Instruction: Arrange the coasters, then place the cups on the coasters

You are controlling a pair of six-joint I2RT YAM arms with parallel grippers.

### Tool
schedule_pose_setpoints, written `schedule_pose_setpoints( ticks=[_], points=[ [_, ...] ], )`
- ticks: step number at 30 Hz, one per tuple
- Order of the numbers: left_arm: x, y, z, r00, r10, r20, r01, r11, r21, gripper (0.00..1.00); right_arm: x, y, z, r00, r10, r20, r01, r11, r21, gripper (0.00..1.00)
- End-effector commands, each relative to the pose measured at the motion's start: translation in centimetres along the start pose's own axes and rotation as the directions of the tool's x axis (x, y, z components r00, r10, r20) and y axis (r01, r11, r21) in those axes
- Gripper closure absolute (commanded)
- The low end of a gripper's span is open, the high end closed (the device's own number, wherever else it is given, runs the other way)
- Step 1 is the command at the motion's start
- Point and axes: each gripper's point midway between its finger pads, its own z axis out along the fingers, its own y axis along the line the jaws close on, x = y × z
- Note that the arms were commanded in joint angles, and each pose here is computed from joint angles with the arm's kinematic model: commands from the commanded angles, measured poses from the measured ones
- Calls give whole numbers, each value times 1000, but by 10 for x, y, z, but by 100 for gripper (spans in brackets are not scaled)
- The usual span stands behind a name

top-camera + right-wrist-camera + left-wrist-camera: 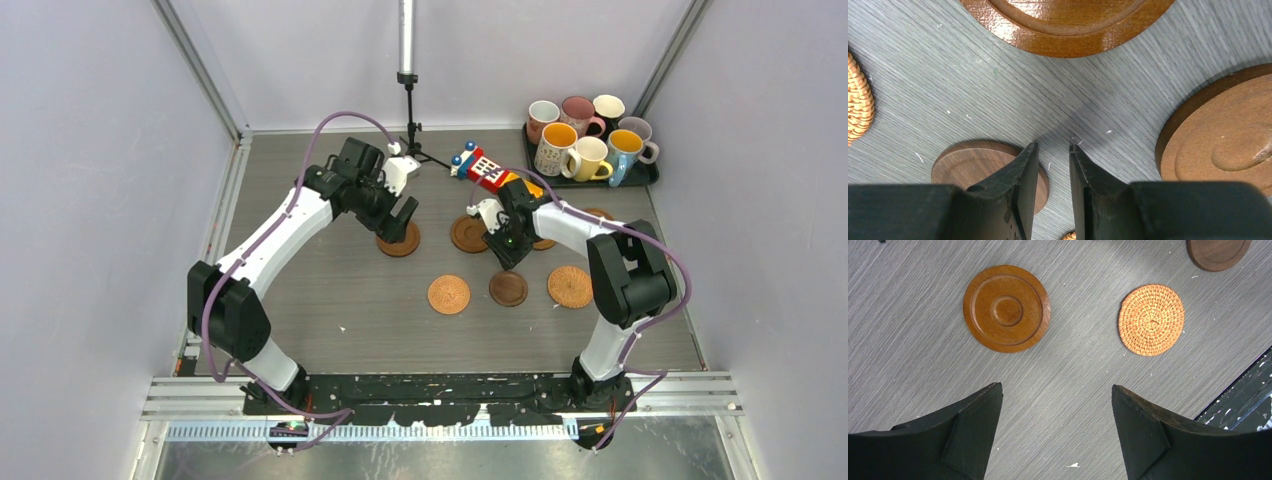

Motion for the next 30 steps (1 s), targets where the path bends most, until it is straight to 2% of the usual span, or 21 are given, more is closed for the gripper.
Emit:
schedule_pose_setpoints(
  ticks=[1,7,10,15,17,22,26,30],
  points=[
    [-7,-2,-12,999,2,34,-2,1000,9,18,4,1,-3,1000,-29,-2,29,1000,9,65],
    [-8,3,-16,999,-19,40,18,1000,1,17,-15,-5,-27,999,21,42,-22,999,41,65],
    [-13,11,-25,997,-42,65,42,999,-10,15,-39,-11,-55,990,64,128,-70,997,40,63],
    [-25,33,-52,981,-97,169,107,993,-54,7,-71,-27,-109,949,138,282,-151,988,25,55],
    [-30,42,-64,970,-110,218,131,988,-81,1,-80,-39,-131,922,172,348,-192,981,24,49],
    [-35,61,-88,948,-108,300,164,972,-167,0,-92,-73,-181,836,264,482,-309,951,16,31],
    [-28,71,-87,947,-120,297,192,955,-226,0,-89,-114,-204,758,368,538,-444,896,12,23],
    [-18,61,-75,957,-107,270,155,974,-164,0,-75,-154,-205,676,500,541,-590,807,-9,22]
  ],
)
